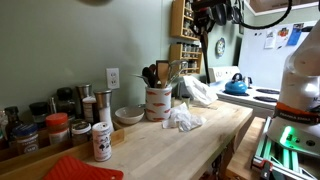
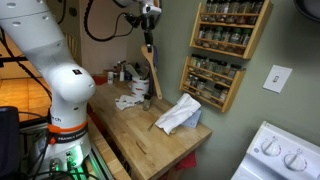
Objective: Move the wooden spoon and spatula to the counter
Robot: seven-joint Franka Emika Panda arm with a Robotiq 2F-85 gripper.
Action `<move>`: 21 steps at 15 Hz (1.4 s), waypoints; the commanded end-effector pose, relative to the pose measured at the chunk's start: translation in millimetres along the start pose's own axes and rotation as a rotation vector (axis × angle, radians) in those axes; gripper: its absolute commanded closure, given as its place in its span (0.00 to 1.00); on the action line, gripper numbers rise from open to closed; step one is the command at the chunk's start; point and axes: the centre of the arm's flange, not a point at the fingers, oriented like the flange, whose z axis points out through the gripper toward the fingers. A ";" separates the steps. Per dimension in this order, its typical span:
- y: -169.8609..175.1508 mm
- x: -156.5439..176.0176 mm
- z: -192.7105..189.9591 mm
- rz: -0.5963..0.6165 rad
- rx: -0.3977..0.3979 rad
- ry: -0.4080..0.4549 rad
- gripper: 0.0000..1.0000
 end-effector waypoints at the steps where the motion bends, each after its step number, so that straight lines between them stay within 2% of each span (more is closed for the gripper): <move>1: 21.0 17.0 26.3 -0.051 -0.128 -0.004 0.95; 3: 29.4 17.4 45.0 -0.116 -0.159 -0.047 0.95; 7: 41.4 -4.0 96.5 -0.305 -0.155 -0.168 0.95; 11: 45.3 -23.5 147.5 -0.421 -0.185 -0.236 0.95; 12: 42.1 -29.3 158.3 -0.437 -0.186 -0.243 0.95; 16: 25.7 -42.9 184.2 -0.450 -0.109 -0.226 0.95; 21: 15.9 -52.0 199.2 -0.479 -0.104 -0.159 0.95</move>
